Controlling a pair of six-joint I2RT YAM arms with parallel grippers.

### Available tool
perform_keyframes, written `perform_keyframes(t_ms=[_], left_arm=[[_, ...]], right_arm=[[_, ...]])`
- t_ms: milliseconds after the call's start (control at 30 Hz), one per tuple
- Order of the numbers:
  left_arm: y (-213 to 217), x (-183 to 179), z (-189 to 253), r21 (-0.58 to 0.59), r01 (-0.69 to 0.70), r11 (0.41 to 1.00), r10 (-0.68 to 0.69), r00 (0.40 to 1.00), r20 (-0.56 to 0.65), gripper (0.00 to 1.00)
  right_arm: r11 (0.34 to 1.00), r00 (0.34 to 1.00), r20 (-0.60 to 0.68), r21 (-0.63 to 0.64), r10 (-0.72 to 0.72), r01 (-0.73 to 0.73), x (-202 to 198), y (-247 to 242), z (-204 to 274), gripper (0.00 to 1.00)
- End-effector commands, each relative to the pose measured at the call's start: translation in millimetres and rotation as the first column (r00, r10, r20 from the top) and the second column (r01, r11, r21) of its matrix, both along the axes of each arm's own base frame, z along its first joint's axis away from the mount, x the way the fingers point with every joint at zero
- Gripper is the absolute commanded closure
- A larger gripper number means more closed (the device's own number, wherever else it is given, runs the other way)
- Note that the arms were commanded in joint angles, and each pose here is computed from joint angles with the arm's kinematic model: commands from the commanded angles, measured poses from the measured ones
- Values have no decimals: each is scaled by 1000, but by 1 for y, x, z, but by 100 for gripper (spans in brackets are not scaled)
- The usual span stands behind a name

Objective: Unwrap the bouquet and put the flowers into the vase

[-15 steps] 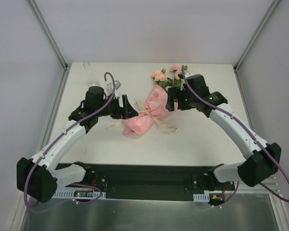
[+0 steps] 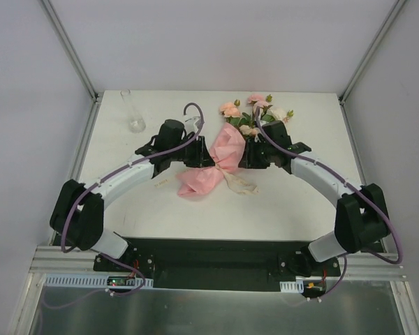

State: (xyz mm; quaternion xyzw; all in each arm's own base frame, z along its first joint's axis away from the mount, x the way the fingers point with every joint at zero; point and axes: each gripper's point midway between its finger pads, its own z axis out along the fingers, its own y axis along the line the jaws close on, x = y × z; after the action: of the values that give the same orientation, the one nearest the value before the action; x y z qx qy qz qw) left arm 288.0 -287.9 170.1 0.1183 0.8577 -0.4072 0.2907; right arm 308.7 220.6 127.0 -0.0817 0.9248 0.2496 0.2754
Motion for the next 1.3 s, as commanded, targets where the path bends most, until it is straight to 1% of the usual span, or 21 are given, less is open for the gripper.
perform_keyframes(t_ms=[0,100,233,367,433,533,567,633,700,800,933,1000,1033,1067,1100,1200,1233,1267], left_arm=[[-14,15,-7,-2,24,1000,-24,1000,11,79],[-10,16,-32,39,-7,999,8,999,-39,84],[-1,11,-55,85,-39,996,44,997,-64,86],[7,-1,-79,112,-54,992,66,992,-107,90],[8,-4,-79,109,-63,992,73,993,-88,91],[11,-12,-86,116,-66,991,77,992,-99,91],[11,-15,-90,119,-65,991,78,991,-110,91],[9,-19,-93,112,-70,991,84,989,-122,91],[10,-24,-98,113,-75,991,90,987,-133,92],[10,-26,-95,103,-87,991,99,988,-121,92],[9,-28,-96,97,-96,991,108,985,-137,92],[7,-28,-95,82,-98,992,109,984,-142,92],[5,-29,-95,80,-97,992,108,984,-142,92],[4,-28,-94,74,-97,992,107,984,-143,92],[3,-29,-96,74,-94,993,104,984,-148,92],[1,-30,-98,75,-90,993,101,982,-158,92],[0,-31,-99,74,-89,993,100,982,-162,92],[-1,-32,-99,71,-87,994,98,981,-167,92]], right_arm=[[995,999,-3,95,43,-42,7,23,-3,61],[996,998,-32,83,47,-44,4,23,-16,59],[993,995,-57,93,79,-73,-3,30,-33,58],[993,991,-74,52,110,-106,-13,37,-57,57],[994,991,-84,35,106,-103,-15,38,-68,56],[994,989,-97,12,110,-110,-18,37,-80,53],[993,988,-103,5,117,-117,-20,37,-84,51],[991,985,-111,-12,131,-133,-22,39,-92,50],[989,983,-113,-22,146,-149,-24,41,-98,50],[981,976,-107,-15,189,-191,-31,50,-97,52],[968,967,-56,48,247,-244,-44,70,-68,57],[946,953,-56,148,298,-288,-57,84,-53,57],[940,951,-79,195,300,-280,-64,88,-47,57],[909,937,-63,274,344,-315,-71,98,-35,57],[895,931,-64,307,359,-324,-77,102,-29,57],[858,917,-14,361,398,-366,-92,106,-3,49],[849,913,-7,369,408,-377,-96,106,1,40],[826,899,-2,394,438,-402,-103,107,6,37]])
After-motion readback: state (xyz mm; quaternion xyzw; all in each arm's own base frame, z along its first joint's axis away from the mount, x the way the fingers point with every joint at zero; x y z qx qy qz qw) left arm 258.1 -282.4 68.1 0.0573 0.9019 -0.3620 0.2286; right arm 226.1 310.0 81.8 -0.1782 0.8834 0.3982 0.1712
